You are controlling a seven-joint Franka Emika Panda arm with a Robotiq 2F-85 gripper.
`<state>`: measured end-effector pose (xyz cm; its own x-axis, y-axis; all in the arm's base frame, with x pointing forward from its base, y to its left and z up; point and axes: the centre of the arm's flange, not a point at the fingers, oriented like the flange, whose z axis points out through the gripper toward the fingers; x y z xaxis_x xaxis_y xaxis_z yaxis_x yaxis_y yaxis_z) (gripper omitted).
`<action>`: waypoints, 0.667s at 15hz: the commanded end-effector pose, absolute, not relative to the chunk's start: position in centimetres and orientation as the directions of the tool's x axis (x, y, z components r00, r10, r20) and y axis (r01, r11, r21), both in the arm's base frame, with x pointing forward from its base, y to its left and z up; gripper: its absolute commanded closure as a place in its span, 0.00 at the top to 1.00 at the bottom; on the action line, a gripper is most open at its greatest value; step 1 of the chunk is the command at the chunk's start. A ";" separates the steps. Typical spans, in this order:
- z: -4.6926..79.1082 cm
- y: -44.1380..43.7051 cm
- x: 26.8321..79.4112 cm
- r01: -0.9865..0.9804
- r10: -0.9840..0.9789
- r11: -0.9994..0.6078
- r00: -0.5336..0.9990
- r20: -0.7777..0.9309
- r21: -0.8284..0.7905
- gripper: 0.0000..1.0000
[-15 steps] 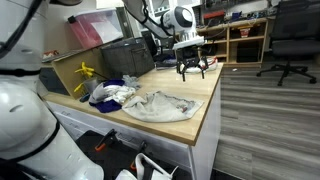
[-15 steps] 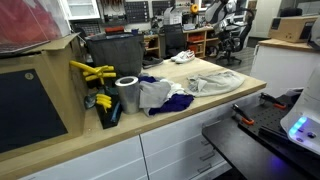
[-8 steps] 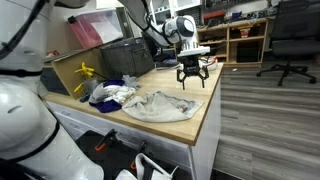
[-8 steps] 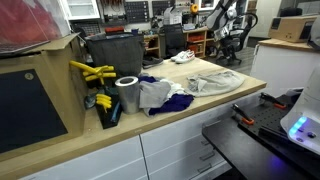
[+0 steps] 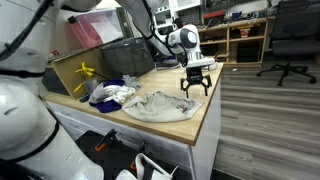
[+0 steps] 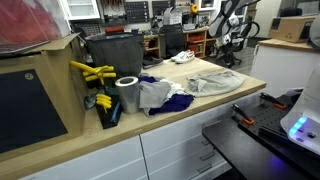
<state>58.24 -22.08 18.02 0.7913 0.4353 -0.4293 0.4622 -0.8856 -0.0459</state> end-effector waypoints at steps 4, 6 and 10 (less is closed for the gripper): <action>15.8 -20.4 57.6 0.483 0.475 -0.873 0.802 -0.362 -0.075 1.00; 15.6 -20.1 57.7 0.484 0.480 -0.871 0.802 -0.355 -0.086 1.00; 15.2 -20.5 57.9 0.476 0.479 -0.874 0.805 -0.349 -0.101 1.00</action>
<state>58.02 -20.03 15.19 0.8034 0.4586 -0.3799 0.4657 -0.8814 -0.0791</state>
